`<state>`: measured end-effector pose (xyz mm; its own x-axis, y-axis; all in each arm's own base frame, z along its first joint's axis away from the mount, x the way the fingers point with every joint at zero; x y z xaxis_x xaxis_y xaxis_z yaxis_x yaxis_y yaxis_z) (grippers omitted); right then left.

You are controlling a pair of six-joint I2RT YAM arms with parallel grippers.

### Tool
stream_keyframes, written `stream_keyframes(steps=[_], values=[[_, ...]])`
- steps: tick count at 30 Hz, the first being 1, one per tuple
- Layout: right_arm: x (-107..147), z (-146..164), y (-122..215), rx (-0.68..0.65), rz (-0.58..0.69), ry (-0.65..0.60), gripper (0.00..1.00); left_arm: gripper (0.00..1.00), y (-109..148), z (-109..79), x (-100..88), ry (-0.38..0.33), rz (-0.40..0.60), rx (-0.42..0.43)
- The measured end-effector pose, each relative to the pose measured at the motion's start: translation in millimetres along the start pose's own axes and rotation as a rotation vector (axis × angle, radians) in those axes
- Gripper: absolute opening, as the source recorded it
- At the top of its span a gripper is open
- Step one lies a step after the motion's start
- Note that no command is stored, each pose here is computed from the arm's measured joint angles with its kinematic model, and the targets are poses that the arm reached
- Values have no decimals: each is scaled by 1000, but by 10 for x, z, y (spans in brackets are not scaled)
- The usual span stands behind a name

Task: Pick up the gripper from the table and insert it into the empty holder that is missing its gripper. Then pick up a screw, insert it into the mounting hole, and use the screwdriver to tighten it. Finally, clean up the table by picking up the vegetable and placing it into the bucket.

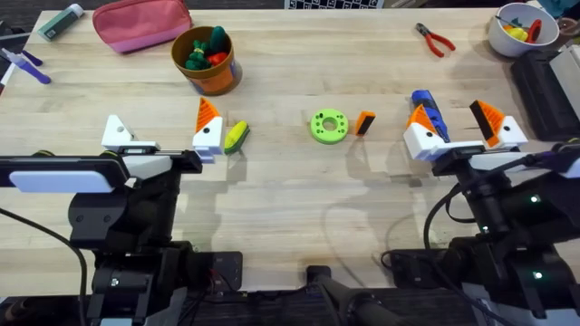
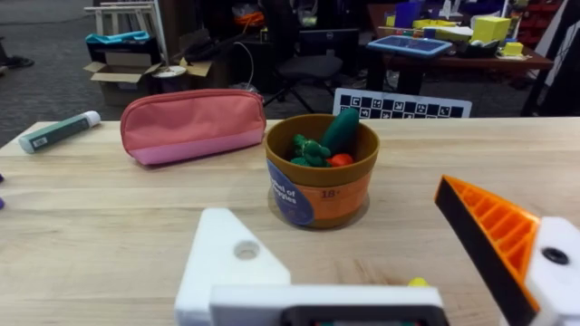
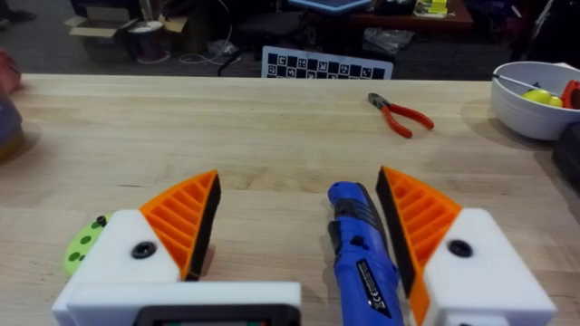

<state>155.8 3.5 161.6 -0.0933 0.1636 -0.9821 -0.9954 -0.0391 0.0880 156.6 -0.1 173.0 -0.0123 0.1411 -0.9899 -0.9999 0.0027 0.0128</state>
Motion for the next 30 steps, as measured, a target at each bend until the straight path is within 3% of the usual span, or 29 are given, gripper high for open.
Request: stream_keyframes(steps=[11, 17, 20, 24, 27, 30], values=[[-6, 4, 0, -5, -3, 0, 994, 986, 0, 0, 0, 0, 0, 0], [-163, 34, 15, -23, -89, 4, 993, 985, 10, 4, -41, 0, -4, 1], [-336, 66, 69, -30, -121, 5, 992, 985, 66, 29, -220, 0, -7, 1], [-771, 150, 249, -41, -154, 6, 992, 985, 207, 95, -685, 0, -21, -2], [-1013, 195, 380, -30, -83, -7, 992, 985, 279, 135, -965, 0, 42, 8], [-1153, 221, 448, -4, 67, -19, 993, 986, 270, 161, -1151, 0, 172, 26]])
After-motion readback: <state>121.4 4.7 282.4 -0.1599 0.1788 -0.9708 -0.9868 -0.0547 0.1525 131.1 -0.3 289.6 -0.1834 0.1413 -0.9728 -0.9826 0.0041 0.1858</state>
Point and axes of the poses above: each hand's point on the last joint's axis, 136 mm out from that joint toward the fingers, its own y axis back along the fingers, its own z axis along the line the jaws close on, x = y × z, the point moved 9 cm from there along y, back along the fingers, and after that the axes turned 9 degrees about -y, right-handed, at the moved point
